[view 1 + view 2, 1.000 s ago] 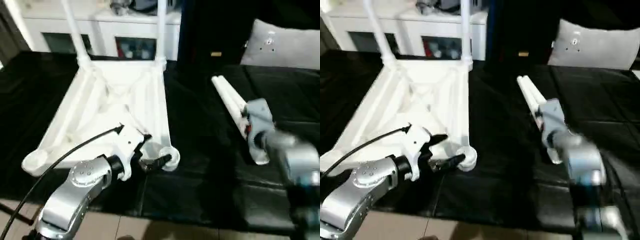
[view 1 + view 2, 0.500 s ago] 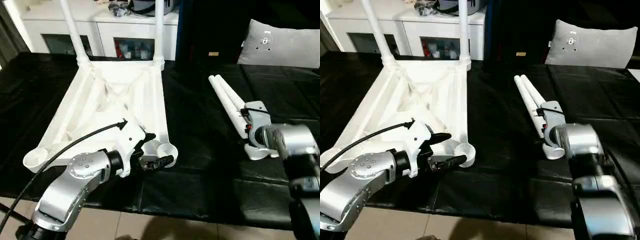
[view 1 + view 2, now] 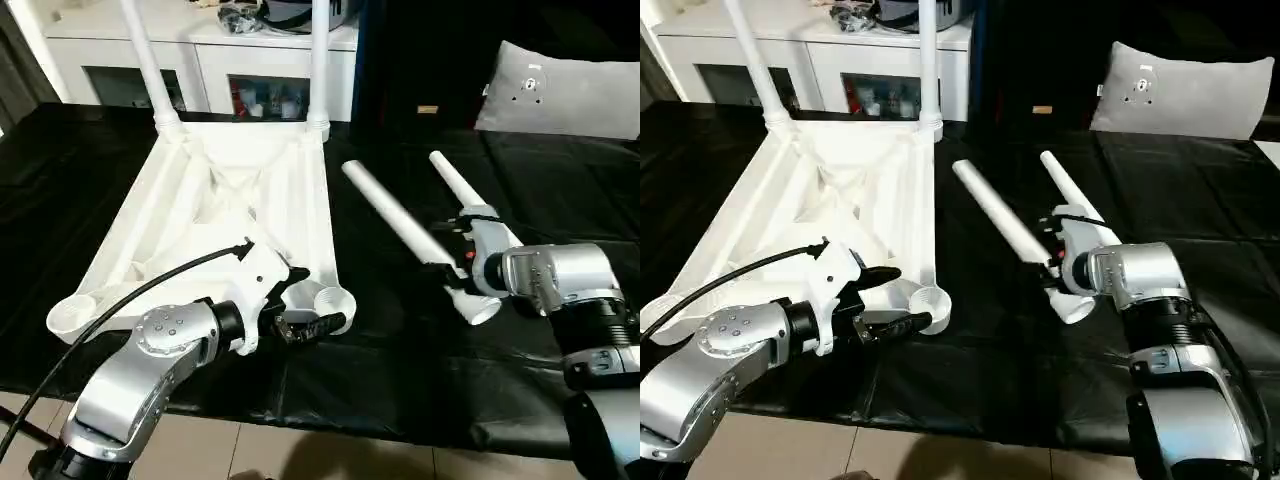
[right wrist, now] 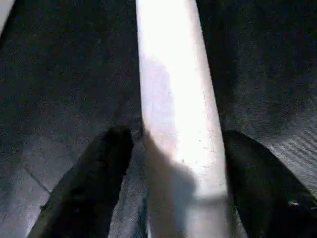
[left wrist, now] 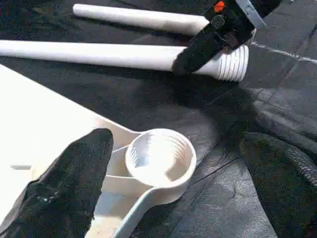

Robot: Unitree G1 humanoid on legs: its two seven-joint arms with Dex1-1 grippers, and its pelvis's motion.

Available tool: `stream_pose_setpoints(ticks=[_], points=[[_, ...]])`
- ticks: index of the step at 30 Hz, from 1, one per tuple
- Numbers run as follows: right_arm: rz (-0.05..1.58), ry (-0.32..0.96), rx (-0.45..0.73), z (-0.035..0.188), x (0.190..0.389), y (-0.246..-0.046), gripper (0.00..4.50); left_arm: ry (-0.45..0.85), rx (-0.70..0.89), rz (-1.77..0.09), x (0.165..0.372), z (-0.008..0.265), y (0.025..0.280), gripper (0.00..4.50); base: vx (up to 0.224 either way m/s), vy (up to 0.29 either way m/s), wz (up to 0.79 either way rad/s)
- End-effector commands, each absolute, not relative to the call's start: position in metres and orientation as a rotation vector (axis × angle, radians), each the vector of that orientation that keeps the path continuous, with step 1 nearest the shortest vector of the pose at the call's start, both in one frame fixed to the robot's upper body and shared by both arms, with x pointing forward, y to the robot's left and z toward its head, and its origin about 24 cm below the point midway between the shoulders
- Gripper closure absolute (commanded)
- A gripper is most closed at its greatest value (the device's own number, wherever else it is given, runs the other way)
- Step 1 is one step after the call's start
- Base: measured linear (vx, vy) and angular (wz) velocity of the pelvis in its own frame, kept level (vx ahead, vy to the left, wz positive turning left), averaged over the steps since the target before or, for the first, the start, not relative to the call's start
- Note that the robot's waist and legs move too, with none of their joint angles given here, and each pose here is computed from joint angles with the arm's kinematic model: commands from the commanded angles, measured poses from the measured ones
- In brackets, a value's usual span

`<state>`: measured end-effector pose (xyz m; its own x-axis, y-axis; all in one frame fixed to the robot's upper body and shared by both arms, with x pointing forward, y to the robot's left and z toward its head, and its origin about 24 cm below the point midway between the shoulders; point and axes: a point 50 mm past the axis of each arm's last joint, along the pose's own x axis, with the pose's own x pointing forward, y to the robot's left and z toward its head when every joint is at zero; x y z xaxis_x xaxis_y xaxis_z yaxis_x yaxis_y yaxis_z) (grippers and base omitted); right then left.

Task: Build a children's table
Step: Pick table leg

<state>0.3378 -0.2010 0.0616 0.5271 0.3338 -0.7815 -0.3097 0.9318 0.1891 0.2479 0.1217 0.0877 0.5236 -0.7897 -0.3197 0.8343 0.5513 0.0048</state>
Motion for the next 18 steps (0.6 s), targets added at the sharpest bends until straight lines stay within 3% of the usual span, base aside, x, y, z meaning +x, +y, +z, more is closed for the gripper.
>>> stream_pose_setpoints(ticks=[1,11,18], points=[[0.387,1.04,0.039,0.042,0.329,-0.198,1.54,0.275,0.18,-0.982,0.251,0.093,0.12,0.0,0.0,0.0,0.0],[0.402,1.04,0.043,0.043,0.333,-0.199,2.49,0.263,0.166,-0.933,0.253,0.095,0.123,0.0,0.0,0.0,0.0],[0.425,1.002,0.111,0.045,0.333,-0.2,2.6,0.244,0.161,-0.882,0.26,0.095,0.124,0.0,0.0,0.0,0.0]])
